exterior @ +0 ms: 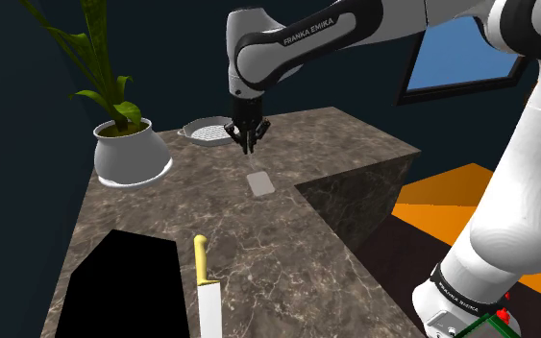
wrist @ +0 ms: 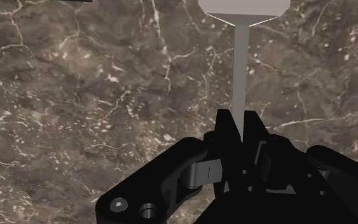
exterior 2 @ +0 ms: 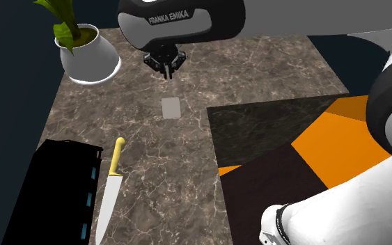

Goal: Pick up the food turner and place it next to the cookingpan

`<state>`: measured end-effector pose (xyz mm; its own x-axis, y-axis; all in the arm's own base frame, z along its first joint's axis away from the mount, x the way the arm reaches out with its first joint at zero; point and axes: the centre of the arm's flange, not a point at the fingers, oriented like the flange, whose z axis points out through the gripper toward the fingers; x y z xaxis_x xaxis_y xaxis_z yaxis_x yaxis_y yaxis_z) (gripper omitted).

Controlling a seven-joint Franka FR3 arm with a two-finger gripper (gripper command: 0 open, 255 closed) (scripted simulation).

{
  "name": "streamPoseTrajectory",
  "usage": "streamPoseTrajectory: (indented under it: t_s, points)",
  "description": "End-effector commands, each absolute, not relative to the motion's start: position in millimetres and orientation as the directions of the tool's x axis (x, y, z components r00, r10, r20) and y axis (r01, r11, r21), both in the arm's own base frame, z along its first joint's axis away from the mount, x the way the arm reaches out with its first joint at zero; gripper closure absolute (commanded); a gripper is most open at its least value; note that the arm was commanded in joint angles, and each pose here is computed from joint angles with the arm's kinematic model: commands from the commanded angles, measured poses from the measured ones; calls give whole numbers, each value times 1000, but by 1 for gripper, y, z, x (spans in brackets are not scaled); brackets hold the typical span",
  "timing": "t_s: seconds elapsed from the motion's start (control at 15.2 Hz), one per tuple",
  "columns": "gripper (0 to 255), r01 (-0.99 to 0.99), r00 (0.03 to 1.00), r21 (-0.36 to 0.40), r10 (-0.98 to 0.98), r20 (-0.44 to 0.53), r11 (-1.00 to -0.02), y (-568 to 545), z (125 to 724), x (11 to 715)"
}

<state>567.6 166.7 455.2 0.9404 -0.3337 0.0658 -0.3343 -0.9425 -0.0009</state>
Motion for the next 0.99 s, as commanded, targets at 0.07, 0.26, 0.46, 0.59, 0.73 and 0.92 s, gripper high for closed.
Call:
streamPoseTrajectory:
  t_s: [0.07,0.26,0.46,0.59,0.73,0.92]
  points:
    - [255,-334,941,0,-333,66,-943,136,453,597]
    - [255,-334,941,0,-333,66,-943,109,453,625]
    - [255,-334,941,0,-333,66,-943,81,454,654]
    - [255,-334,941,0,-333,66,-943,68,454,668]
    - [255,-334,941,0,-333,66,-943,68,443,668]
    - [255,-334,941,0,-333,66,-943,68,427,668]
